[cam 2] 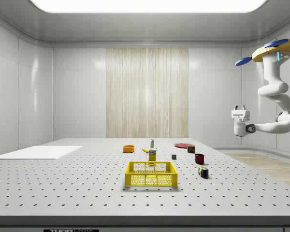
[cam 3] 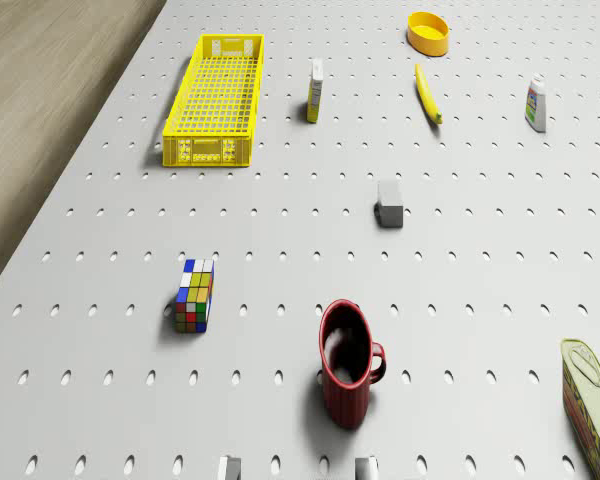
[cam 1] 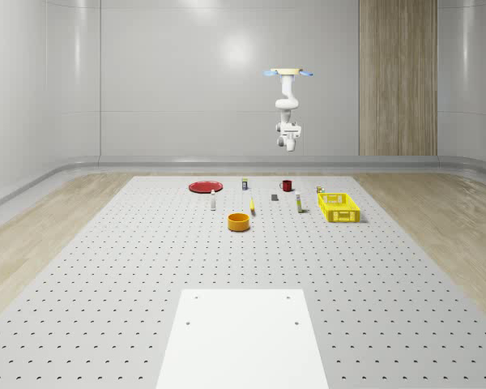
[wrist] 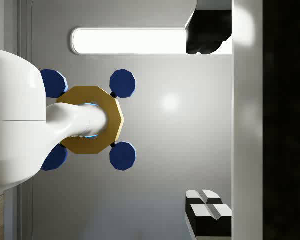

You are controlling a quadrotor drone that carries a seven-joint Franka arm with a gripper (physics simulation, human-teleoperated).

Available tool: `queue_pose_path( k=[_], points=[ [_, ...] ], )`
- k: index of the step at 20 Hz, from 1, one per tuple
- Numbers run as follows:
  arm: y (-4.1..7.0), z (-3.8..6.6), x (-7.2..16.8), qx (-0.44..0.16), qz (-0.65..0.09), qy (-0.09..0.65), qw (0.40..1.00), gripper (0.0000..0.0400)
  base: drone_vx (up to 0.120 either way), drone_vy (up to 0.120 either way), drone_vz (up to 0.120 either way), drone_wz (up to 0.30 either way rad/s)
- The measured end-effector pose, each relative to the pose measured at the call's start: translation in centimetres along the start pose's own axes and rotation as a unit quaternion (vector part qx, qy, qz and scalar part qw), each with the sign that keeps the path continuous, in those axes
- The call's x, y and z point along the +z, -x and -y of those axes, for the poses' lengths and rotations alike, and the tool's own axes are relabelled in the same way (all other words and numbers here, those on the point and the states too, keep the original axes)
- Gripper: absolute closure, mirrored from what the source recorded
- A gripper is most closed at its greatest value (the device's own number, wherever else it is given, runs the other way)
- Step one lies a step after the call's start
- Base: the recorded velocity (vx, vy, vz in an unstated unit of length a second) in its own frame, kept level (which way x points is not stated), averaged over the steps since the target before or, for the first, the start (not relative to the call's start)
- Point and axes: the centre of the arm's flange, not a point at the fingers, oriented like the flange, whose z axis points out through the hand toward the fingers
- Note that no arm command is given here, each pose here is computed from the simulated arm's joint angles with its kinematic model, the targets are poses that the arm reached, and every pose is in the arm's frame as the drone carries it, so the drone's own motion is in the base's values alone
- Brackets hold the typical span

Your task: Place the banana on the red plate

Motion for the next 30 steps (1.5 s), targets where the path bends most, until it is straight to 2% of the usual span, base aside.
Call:
queue_pose_path(
  k=[8,13,16,22,30],
  points=[
    [0.2,-0.2,-5.6,0.000,-0.002,-0.002,1.000,0.0000,0.000,0.000,0.000,0.000],
    [0.1,-0.1,-7.8,0.000,-0.004,-0.004,1.000,0.0000,0.000,-0.016,0.000,0.000],
    [0.0,0.0,-8.5,0.000,-0.004,-0.004,1.000,0.0000,0.000,-0.120,0.000,0.000],
    [0.0,0.0,-9.1,0.000,-0.006,-0.006,1.000,0.0000,0.100,-0.120,0.000,0.000],
    [0.1,0.0,-9.3,0.000,-0.008,-0.008,1.000,0.0000,0.000,-0.120,0.000,0.000]
  ],
)
